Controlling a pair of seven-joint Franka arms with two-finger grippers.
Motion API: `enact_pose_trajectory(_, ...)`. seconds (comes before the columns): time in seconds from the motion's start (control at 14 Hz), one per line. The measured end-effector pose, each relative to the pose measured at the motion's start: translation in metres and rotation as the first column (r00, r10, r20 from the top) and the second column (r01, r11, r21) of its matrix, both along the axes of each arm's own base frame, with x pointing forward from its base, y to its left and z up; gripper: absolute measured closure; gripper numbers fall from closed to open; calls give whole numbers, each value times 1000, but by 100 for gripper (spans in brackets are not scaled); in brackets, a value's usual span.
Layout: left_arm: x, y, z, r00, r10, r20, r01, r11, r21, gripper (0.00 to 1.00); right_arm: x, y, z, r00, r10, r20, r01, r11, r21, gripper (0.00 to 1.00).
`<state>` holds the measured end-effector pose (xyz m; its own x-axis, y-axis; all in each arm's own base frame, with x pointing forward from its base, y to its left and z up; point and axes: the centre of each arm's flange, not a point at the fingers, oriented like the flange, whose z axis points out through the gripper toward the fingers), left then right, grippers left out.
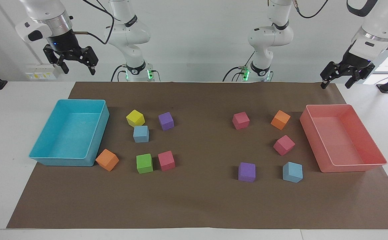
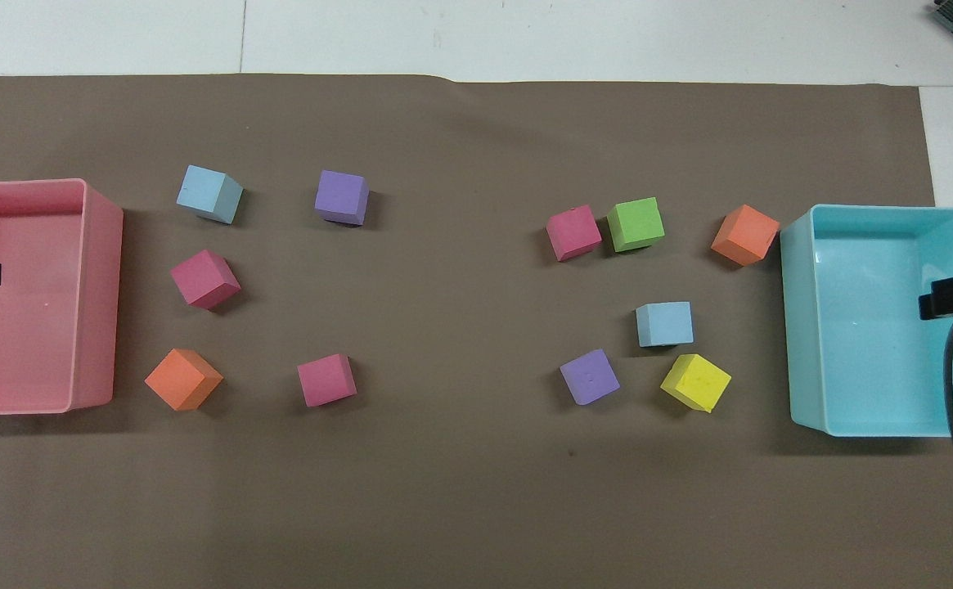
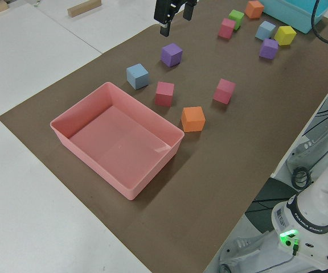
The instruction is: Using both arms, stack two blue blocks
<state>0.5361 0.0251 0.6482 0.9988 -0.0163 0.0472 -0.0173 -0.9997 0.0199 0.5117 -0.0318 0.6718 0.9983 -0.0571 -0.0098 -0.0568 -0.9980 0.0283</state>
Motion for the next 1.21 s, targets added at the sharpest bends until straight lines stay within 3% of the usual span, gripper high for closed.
enact_pose_trajectory(1.21,0,-1,0,1000,-2,-1,2,1000,0,0,2,0,2,1000,0,19,0,1000,-1,0)
